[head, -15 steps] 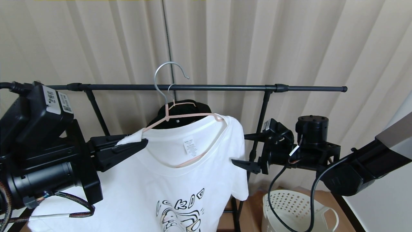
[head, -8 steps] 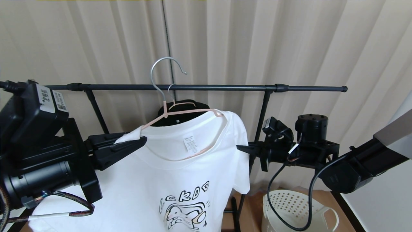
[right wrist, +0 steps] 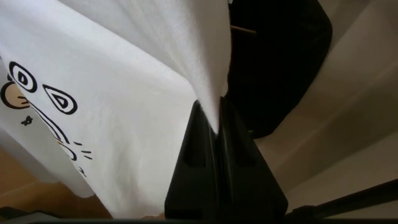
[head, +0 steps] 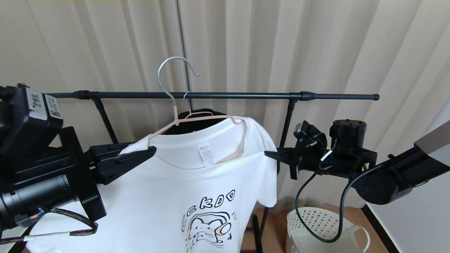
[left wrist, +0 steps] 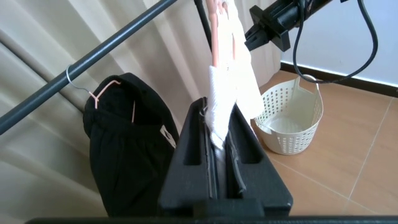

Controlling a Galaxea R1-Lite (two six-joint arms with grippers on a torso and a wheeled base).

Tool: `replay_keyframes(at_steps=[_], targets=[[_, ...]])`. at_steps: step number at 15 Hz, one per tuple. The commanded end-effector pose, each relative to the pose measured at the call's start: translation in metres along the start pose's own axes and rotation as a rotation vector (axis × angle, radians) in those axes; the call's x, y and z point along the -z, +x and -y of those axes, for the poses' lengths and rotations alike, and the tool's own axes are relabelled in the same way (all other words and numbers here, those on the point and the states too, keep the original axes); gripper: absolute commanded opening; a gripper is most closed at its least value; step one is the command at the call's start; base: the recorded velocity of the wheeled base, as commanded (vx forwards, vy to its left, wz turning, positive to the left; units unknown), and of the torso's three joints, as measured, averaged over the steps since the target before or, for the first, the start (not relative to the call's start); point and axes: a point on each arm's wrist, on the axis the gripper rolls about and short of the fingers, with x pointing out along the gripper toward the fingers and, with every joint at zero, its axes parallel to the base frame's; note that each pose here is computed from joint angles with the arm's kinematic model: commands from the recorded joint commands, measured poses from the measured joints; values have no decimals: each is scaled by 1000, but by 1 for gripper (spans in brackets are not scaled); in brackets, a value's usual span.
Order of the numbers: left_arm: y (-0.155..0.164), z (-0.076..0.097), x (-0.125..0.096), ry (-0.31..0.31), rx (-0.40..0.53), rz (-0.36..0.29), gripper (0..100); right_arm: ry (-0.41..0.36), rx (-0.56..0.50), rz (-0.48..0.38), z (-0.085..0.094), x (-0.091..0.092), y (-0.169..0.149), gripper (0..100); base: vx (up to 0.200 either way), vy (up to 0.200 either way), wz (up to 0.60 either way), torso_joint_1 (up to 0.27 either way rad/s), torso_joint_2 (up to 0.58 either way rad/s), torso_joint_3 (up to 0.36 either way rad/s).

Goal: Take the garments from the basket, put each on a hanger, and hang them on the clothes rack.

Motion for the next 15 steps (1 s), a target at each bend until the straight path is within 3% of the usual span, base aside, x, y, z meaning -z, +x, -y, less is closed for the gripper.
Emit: replay_keyframes(at_steps=[1,9,10,15], targets=[[-2,-1,0,1,-7,2,0,0,1,0,0,0,0,0,0,0,0,0,0,0],[-2,2,7,-10,-1,-24,0,-5,-6,2,-7,-2,-7,0,0,0,0,0,0,0],[-2,2,7,-16,-1,-24,0,-6,-7,5,-7,-4,-7,100,0,0,0,0,0,0],[3,-2,13,-53,-20,-56,0,-23,-1,24,-8,-12,-12,100,0,0,0,0,0,0]])
